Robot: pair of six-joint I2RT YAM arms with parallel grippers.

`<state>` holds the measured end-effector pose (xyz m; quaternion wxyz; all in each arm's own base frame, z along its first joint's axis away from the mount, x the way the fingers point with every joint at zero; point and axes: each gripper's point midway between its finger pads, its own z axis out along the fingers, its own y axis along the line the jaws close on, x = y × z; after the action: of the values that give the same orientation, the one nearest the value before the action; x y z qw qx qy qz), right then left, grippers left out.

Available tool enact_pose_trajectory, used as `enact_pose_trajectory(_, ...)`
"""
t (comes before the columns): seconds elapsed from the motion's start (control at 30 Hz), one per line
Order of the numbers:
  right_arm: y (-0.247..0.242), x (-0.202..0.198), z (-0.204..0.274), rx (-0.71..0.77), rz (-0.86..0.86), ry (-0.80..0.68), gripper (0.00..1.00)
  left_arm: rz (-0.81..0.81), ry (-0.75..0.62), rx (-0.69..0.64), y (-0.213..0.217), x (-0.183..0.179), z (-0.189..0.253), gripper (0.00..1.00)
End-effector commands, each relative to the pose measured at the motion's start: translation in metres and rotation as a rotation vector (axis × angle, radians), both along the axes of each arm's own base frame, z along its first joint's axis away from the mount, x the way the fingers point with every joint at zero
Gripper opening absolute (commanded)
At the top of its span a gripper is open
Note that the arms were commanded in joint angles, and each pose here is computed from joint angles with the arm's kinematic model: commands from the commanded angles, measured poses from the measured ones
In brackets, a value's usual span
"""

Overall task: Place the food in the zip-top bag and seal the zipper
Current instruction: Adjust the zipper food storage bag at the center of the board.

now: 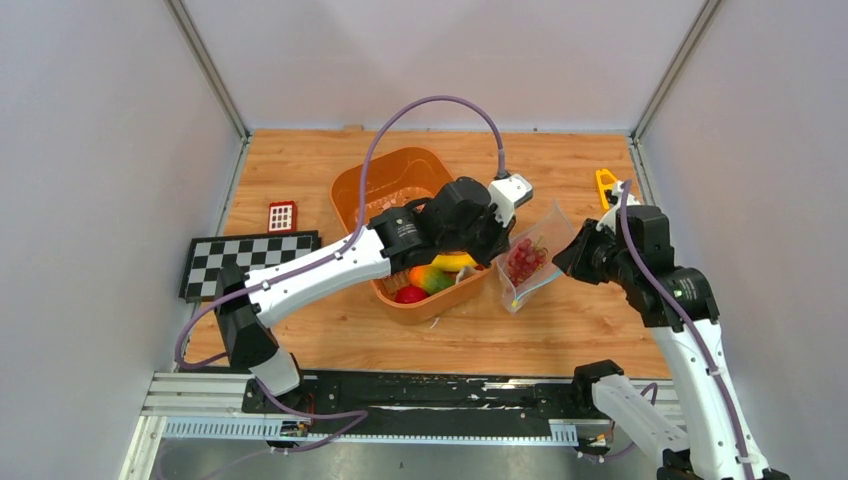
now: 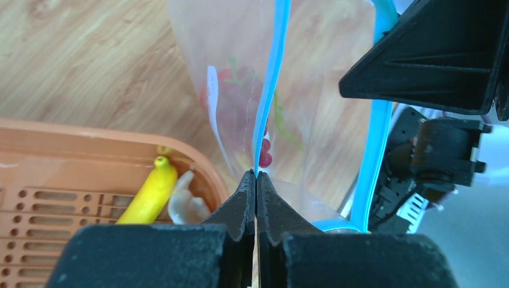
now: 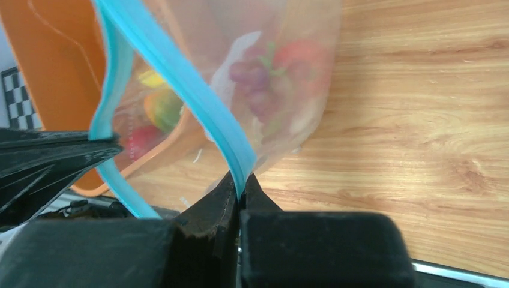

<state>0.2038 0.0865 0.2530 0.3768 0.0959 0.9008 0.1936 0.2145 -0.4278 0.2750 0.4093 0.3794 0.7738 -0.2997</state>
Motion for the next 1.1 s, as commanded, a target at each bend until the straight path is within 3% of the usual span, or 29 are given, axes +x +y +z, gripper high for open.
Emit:
enact_pose_trajectory(0.0, 0.017, -0.011, 0.042, 0.093, 0.105, -0.174, 0.01, -0.126, 0.015, -0.099, -0.010, -0.026, 0.039, 0.00)
enact_pose_trajectory(0.07, 0.015, -0.006, 0.039, 0.090, 0.084, -0.184, 0.02, -0.048, -0.007, -0.068, -0.003, -0.011, 0.026, 0.00)
enact_pose_trajectory(0.23, 0.001, 0.006, -0.004, 0.003, 0.008, -0.038, 0.00, 0.025, 0.071, 0.028, 0.005, 0.009, -0.019, 0.01)
enact_pose_trajectory(0.4, 0.014, 0.016, -0.016, 0.070, 0.030, -0.056, 0.00, 0.100, 0.035, 0.076, 0.024, 0.022, -0.033, 0.68)
enact_pose_trajectory(0.6, 0.027, 0.021, -0.023, 0.117, 0.074, -0.051, 0.00, 0.127, -0.042, 0.008, 0.051, 0.026, -0.003, 0.99)
enact_pose_trajectory(0.77, 0.029, 0.023, -0.021, 0.134, 0.081, -0.089, 0.00, 0.256, -0.076, 0.004, 0.098, 0.048, -0.002, 1.00)
enact_pose_trajectory(0.93, 0.029, 0.022, -0.019, 0.140, 0.093, -0.167, 0.00, 0.367, 0.001, 0.026, 0.140, 0.072, -0.043, 1.00)
enact_pose_trajectory(1.07, 0.027, 0.026, -0.025, 0.143, 0.067, -0.180, 0.00, 0.348, 0.112, 0.083, 0.148, 0.079, -0.092, 1.00)
